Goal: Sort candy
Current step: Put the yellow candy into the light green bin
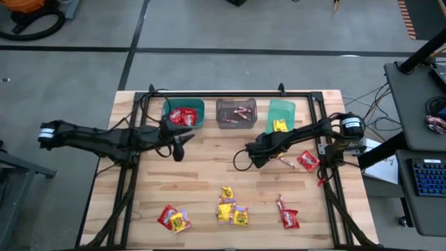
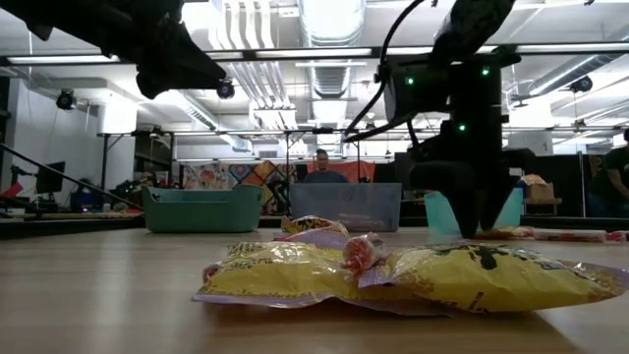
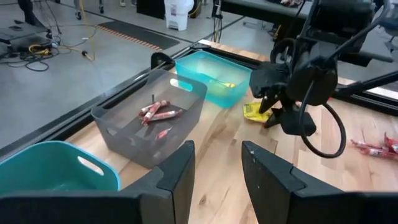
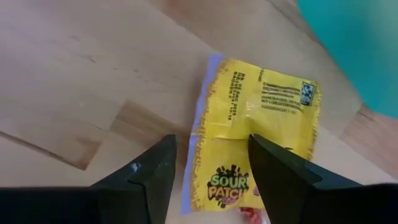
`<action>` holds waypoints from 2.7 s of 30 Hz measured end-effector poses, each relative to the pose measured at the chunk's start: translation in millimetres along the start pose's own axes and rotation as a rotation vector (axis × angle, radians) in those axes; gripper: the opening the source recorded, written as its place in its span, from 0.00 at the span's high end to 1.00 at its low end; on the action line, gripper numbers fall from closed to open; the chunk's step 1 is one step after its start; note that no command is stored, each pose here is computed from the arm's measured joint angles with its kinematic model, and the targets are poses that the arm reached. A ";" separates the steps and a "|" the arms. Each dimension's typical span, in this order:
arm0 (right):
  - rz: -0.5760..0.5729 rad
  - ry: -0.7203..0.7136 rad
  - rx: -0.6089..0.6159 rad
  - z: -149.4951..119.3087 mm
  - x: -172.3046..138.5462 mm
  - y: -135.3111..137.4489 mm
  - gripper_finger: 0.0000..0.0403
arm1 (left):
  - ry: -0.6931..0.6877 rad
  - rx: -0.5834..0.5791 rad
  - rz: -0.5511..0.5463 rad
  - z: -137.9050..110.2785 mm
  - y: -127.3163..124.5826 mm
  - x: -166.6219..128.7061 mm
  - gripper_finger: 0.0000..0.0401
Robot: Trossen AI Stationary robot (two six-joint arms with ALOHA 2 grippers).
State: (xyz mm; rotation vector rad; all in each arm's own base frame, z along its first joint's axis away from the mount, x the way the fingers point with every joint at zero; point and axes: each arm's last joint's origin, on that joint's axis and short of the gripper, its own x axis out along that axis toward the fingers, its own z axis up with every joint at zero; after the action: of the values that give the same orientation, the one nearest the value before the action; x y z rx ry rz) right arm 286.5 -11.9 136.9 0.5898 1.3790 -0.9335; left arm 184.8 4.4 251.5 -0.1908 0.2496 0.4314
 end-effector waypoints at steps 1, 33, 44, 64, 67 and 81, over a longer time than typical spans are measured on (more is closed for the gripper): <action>-0.007 0.004 -0.001 0.5 2.2 0.6 0.55 | 0.000 0.002 0.000 -0.3 -0.5 1.1 0.71; 0.748 -0.479 -0.467 16.5 -74.1 42.3 0.98 | 0.113 0.189 -0.377 -44.1 -36.4 74.3 0.68; 0.557 -0.538 -0.843 -18.6 -41.6 62.2 0.98 | 0.332 0.329 -0.551 -101.2 -48.6 99.8 0.71; 0.624 -0.502 -0.789 -31.0 -22.4 81.3 0.70 | 0.300 0.245 -0.470 -142.4 -52.5 128.1 0.90; 0.631 -0.464 -0.637 -21.7 -19.3 77.2 0.58 | 0.308 0.238 -0.466 -145.6 -52.1 129.2 0.90; 0.702 -0.440 -0.433 -12.0 -13.4 81.2 0.38 | 0.280 0.205 -0.467 -158.2 -52.9 137.7 0.90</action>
State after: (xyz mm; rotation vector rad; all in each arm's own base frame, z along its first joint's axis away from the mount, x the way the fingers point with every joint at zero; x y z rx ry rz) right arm 348.0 44.1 135.0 0.4479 0.8356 -0.1633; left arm 297.5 -26.4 69.5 -0.1026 0.5083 -0.0875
